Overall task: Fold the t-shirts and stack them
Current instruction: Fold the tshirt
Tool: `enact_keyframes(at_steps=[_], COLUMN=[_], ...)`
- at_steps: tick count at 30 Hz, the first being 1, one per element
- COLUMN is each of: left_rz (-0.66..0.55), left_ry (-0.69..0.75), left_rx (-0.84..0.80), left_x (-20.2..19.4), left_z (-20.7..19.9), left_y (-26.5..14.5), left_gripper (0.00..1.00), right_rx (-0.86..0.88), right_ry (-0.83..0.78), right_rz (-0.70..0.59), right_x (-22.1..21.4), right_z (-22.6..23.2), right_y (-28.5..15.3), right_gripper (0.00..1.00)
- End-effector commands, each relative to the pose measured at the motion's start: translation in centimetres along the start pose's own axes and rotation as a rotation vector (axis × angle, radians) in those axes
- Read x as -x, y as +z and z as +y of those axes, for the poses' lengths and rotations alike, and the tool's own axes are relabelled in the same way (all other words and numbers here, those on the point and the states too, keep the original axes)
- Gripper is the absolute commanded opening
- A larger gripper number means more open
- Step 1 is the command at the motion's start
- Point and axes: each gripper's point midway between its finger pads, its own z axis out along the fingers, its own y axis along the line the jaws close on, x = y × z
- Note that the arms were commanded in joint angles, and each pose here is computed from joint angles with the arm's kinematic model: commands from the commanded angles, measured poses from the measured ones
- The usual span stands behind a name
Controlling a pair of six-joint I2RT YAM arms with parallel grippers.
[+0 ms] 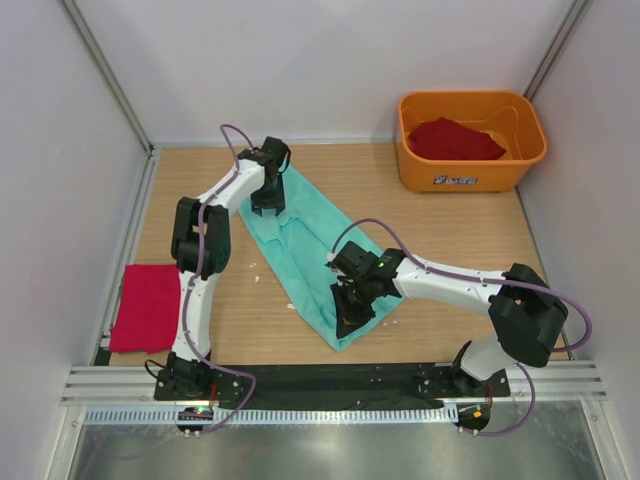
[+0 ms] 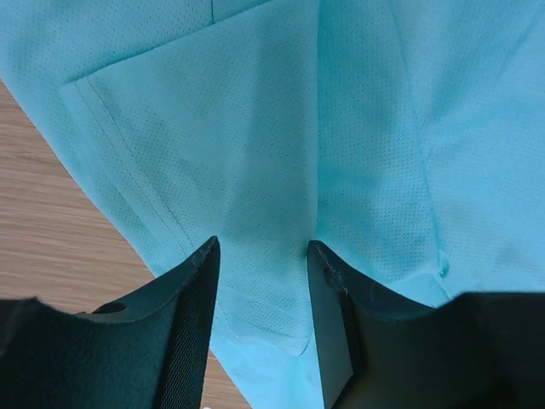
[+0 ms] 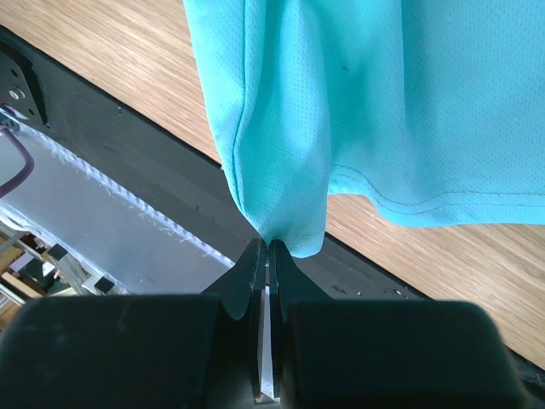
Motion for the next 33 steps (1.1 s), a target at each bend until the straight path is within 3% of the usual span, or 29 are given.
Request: enact_keyframes(at_steps=[1, 16, 33], left_rz=[-0.1, -0.282, -0.27], left_ry=[0.002, -0.002, 0.053], left_rx=[0.012, 0.056, 0.157], left_x=[2.7, 8.4, 8.6], left_z=[-0.4, -1.1, 0.0], left_y=[-1.2, -1.2, 2.1], left_gripper=[0.47, 0.48, 0.38], right_rx=[0.034, 0.048, 0.052], right_ry=[0.0, 0.01, 0.035], right_rz=[-0.02, -0.014, -0.019], right_x=[0.0, -0.2, -1.0], right_z=[0.6, 0.8, 0.3], right_y=[-0.7, -0.7, -0.7], right_gripper=[0.04, 0.04, 0.04])
